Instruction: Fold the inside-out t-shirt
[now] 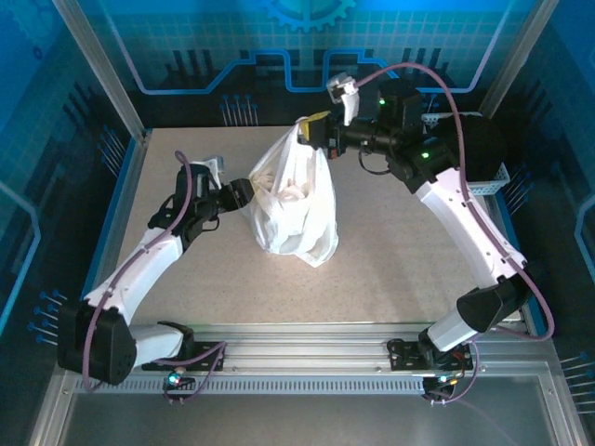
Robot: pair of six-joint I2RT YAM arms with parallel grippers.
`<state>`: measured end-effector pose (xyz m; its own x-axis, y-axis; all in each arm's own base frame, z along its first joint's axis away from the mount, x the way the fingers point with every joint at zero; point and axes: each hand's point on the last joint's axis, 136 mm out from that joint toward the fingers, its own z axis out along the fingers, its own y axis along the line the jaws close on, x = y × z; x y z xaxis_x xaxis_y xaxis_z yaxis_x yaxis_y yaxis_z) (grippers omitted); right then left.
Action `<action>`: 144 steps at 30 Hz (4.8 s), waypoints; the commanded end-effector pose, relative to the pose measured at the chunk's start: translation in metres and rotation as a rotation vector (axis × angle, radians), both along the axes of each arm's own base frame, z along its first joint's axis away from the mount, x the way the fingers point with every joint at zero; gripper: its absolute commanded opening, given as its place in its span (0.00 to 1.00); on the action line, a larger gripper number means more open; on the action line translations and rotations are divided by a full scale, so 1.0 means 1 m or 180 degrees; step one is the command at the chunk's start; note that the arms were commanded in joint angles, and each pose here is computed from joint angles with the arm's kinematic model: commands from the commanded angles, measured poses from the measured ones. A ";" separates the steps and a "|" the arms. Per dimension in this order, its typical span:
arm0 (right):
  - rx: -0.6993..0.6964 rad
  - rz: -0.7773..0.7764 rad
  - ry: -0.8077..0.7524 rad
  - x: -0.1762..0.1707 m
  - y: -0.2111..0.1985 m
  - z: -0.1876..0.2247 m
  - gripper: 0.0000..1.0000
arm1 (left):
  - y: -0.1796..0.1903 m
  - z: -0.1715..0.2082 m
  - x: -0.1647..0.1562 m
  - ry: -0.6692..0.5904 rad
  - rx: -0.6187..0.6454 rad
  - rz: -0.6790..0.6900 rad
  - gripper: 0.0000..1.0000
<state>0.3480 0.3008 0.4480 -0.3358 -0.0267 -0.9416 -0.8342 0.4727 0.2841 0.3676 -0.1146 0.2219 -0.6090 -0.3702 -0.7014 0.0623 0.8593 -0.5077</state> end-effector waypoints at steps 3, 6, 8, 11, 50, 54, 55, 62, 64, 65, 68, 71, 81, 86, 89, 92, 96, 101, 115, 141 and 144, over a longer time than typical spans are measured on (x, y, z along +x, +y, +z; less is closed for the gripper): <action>0.0026 0.0160 0.0096 -0.001 0.016 -0.012 0.00 | -0.051 0.075 -0.048 -0.0867 0.0005 -0.0688 0.75; 0.0022 0.0192 0.0122 -0.002 0.019 -0.015 0.00 | -0.082 0.083 -0.058 -0.0904 -0.0037 -0.1076 0.74; 0.0018 0.0210 0.0132 -0.002 0.021 -0.016 0.00 | -0.096 0.081 -0.056 -0.0883 -0.0007 -0.1218 0.73; 0.0018 0.0249 0.0127 -0.006 0.023 -0.015 0.00 | -0.108 0.076 -0.037 -0.0849 0.0083 -0.1229 0.69; -0.0520 0.0120 0.0059 -0.061 0.038 -0.121 0.48 | -0.106 0.204 -0.056 -0.0948 -0.0841 -0.1055 0.00; -0.0840 -0.0550 0.0000 -0.028 -0.006 -0.120 0.03 | -0.093 0.214 -0.063 -0.1069 -0.0545 -0.1000 0.00; -0.0901 -0.0795 -0.0020 -0.018 -0.026 -0.114 0.00 | -0.089 0.219 -0.065 -0.1114 -0.0481 -0.0987 0.00; -0.1067 -0.1377 -0.0661 0.006 -0.067 -0.038 0.08 | -0.107 0.254 -0.085 -0.1439 -0.0736 -0.1457 0.00; -0.1314 -0.1597 -0.0580 0.020 -0.077 -0.044 0.12 | -0.104 0.250 -0.076 -0.1426 -0.0675 -0.1321 0.00; -0.1475 -0.1711 -0.0499 0.027 -0.083 -0.054 0.15 | -0.099 0.246 -0.070 -0.1406 -0.0609 -0.1193 0.00; -0.1890 -0.2030 -0.0271 0.038 -0.105 -0.084 0.19 | -0.093 0.234 -0.056 -0.1329 -0.0474 -0.0989 0.00; -0.2021 -0.2123 -0.0171 0.033 -0.117 -0.098 0.23 | -0.098 0.230 -0.050 -0.1290 -0.0491 -0.1009 0.00; -0.0899 -0.0276 -0.0144 -0.060 -0.028 -0.112 0.52 | -0.109 0.218 -0.039 -0.1147 -0.0583 -0.1070 0.00; -0.0953 -0.0219 -0.0191 -0.060 0.000 -0.133 0.57 | -0.111 0.215 -0.042 -0.1097 -0.0624 -0.1110 0.00; -0.1250 -0.0394 -0.0124 -0.039 -0.002 -0.153 0.32 | -0.107 0.216 -0.044 -0.1120 -0.0599 -0.1049 0.00; -0.1426 -0.0483 -0.0159 -0.042 -0.018 -0.156 0.07 | -0.094 0.214 -0.040 -0.1122 -0.0483 -0.0827 0.00; -0.1014 -0.0664 -0.0136 -0.049 -0.052 -0.140 0.03 | -0.086 0.206 -0.036 -0.1107 -0.0359 -0.0701 0.00; -0.0675 -0.0805 -0.0005 -0.053 -0.075 -0.139 0.06 | -0.087 0.193 -0.031 -0.1027 -0.0279 -0.0699 0.00; -0.0942 0.1042 -0.0419 -0.151 -0.027 -0.191 0.18 | -0.077 0.164 -0.005 -0.0816 -0.0113 -0.0429 0.00; -0.0364 0.0049 -0.0061 -0.052 -0.016 -0.135 0.00 | -0.087 0.128 -0.018 -0.0757 -0.0015 -0.0754 0.07; -0.0101 0.0303 0.0088 -0.061 -0.016 -0.126 0.00 | -0.083 0.115 -0.011 -0.0720 0.0113 -0.0684 0.12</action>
